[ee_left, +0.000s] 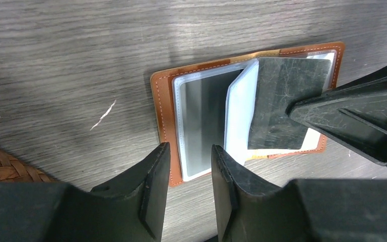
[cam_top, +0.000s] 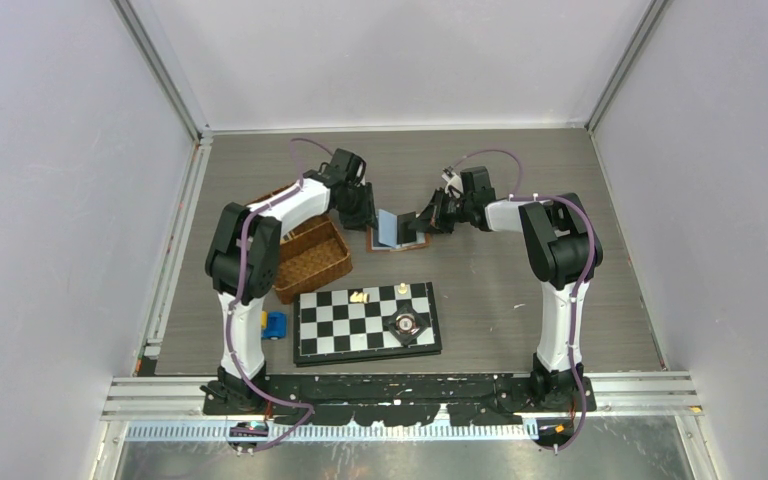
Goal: Put the credit cards into the card holder
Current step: Insert the credit card into the card holder.
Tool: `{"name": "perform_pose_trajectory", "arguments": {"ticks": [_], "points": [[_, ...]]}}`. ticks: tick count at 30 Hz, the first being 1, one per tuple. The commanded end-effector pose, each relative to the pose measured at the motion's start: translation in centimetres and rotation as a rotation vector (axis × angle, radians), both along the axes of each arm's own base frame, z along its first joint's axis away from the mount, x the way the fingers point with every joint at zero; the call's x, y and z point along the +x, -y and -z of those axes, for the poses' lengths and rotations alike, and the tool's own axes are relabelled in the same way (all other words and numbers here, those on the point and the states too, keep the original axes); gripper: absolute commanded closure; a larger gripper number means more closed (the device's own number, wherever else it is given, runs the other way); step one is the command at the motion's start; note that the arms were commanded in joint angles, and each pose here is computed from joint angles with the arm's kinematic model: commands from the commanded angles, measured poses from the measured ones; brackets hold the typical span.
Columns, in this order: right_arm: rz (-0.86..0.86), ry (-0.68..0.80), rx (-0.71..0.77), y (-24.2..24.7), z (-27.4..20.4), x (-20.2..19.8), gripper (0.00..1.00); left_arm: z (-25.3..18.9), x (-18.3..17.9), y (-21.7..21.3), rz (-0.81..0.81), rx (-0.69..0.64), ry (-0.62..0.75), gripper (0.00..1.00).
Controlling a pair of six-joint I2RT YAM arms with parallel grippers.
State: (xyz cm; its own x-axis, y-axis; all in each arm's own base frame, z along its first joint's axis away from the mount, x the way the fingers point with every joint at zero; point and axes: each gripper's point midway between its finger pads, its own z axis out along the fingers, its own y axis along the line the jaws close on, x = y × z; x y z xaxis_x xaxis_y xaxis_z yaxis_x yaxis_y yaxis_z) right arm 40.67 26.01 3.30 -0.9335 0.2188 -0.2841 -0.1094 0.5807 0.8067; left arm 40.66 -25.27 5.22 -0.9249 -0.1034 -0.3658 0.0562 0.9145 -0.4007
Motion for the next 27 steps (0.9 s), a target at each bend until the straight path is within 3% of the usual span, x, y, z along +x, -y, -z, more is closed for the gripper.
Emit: {"name": "perform_pose_trajectory", "arguments": {"ticks": [1,11,15,27], "points": [[0.007,0.046,-0.027,0.1,-0.8,0.6,1.00,-3.5,1.2,0.3,-0.021,-0.047,0.121,0.62],[0.005,0.047,-0.032,0.1,-0.8,0.6,1.00,-5.7,1.6,0.3,-0.044,-0.095,0.216,0.60],[0.004,0.046,-0.034,0.1,-0.9,0.5,1.00,-4.4,1.4,0.9,-0.015,-0.096,0.161,0.57],[-0.005,0.049,-0.012,0.0,-1.3,0.2,1.00,0.8,0.7,-0.2,0.019,0.074,0.025,0.55]]}}
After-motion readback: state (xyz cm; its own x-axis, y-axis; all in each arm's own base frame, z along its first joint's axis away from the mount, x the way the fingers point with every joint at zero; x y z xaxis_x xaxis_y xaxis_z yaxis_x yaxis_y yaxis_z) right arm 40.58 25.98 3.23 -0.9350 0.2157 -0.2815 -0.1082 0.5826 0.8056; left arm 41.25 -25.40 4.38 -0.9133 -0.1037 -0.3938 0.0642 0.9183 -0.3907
